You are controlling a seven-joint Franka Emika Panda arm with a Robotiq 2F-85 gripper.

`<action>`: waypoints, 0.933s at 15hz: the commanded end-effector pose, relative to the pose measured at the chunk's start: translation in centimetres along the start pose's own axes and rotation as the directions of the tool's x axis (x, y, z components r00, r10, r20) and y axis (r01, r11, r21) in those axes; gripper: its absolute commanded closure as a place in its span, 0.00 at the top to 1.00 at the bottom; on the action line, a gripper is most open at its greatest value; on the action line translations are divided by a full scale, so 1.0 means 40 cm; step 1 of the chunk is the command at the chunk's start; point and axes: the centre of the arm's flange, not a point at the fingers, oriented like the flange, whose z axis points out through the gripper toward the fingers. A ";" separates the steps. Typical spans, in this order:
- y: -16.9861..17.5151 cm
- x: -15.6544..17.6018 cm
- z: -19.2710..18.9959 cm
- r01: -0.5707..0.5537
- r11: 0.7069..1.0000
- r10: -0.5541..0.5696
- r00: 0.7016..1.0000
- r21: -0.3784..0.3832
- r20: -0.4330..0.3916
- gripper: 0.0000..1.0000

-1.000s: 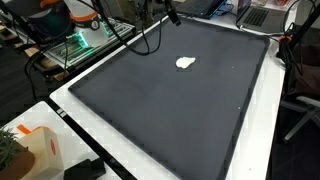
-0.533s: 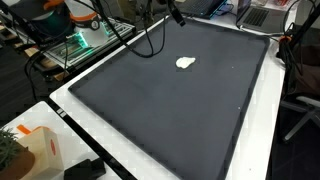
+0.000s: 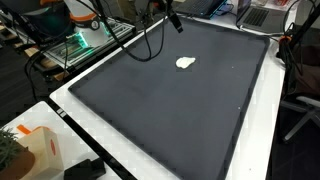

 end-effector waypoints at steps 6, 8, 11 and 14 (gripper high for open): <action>0.135 -0.054 -0.013 0.028 0.981 -0.023 0.999 -0.193 0.028 1.00; 0.156 -0.061 -0.016 0.024 0.976 -0.021 1.000 -0.214 0.014 1.00; 0.157 -0.052 -0.013 0.003 0.980 -0.009 1.000 -0.197 -0.029 1.00; 0.156 -0.051 -0.010 -0.003 0.982 -0.005 0.999 -0.187 -0.041 1.00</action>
